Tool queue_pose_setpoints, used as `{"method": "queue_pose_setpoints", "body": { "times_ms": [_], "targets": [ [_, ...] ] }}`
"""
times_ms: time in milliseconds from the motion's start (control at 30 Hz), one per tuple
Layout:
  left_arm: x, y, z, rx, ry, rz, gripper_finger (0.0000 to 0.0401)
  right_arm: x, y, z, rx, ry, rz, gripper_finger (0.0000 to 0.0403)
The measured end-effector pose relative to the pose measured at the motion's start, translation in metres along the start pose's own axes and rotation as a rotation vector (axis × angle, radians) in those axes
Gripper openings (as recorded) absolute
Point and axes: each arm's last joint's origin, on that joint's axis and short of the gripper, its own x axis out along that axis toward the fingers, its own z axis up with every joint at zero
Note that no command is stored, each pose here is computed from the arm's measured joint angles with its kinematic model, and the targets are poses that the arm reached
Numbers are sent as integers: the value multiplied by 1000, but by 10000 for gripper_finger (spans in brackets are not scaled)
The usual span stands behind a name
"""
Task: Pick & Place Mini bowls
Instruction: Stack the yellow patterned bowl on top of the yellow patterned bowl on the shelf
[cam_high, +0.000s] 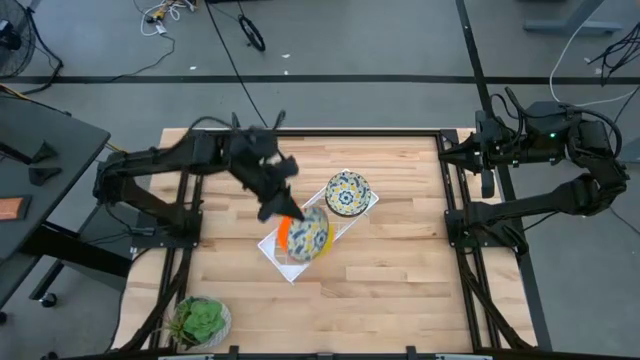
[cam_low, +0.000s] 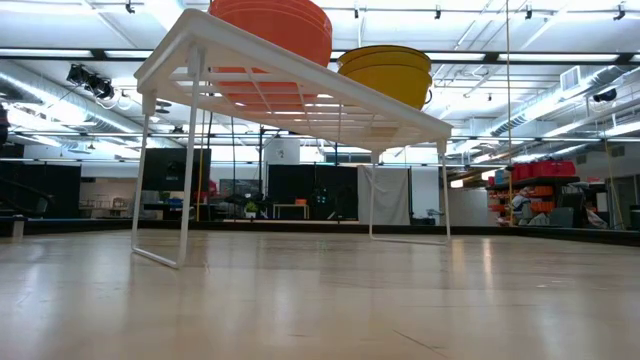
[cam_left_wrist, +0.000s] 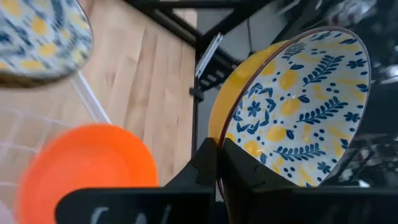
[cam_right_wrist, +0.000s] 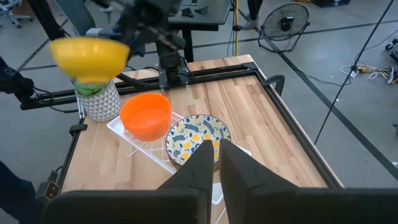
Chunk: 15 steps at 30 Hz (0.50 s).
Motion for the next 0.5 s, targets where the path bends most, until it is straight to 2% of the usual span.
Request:
{"method": "queue_pose_setpoints", "body": {
  "times_ms": [167,367,500],
  "targets": [
    [-18,15,16,-6,-28,-54,8,0,0,0,0,0,0,32],
    [-43,9,34,48,-99,-106,8,0,0,0,0,0,0,32],
    [-57,10,45,47,-153,-93,8,0,0,0,0,0,0,32]
  ]
}}
